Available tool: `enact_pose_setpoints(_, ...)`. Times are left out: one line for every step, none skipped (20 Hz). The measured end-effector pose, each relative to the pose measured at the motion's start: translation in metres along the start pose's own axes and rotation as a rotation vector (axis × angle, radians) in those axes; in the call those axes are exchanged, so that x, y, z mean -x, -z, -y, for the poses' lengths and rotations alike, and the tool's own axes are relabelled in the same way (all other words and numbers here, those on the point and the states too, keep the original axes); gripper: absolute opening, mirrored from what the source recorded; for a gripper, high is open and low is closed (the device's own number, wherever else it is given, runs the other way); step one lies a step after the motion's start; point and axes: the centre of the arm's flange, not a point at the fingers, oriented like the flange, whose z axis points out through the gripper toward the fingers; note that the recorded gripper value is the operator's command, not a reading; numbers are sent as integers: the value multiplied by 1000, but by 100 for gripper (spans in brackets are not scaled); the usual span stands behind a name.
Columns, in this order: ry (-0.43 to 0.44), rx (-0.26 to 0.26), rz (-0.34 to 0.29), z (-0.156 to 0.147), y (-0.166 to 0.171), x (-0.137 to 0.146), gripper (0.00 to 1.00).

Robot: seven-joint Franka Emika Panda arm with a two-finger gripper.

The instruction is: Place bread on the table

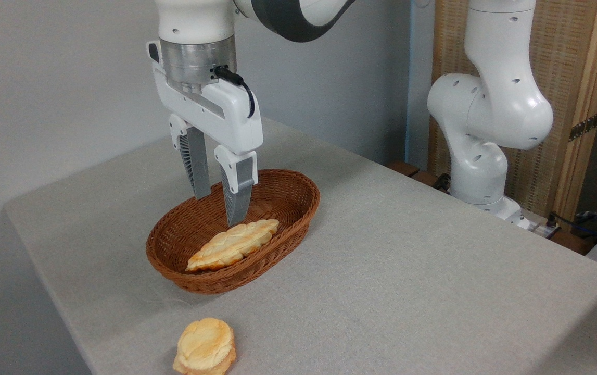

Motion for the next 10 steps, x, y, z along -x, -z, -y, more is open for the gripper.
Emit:
enact_pose_setpoints(1, 0, 0, 0, 0, 0, 100)
enact_pose_setpoints(1, 0, 0, 0, 0, 0, 100)
enact_pose_setpoints(1, -2, -2, 1, 1, 0, 100)
enact_pose_setpoints(2, -3, -3, 1, 2, 0, 100)
enact_pose_setpoints(2, -4, -5, 1, 3, 0, 100)
enact_pose_setpoints(2, -4, -5, 1, 4, 0, 100)
enact_pose_setpoints(2, -5, -6, 1, 4, 0, 100)
enact_pose_setpoints(2, -5, -6, 1, 4, 0, 100)
enact_pose_setpoints(2, -5, -6, 1, 4, 0, 100)
enact_pose_setpoints(2, -5, -6, 1, 4, 0, 100)
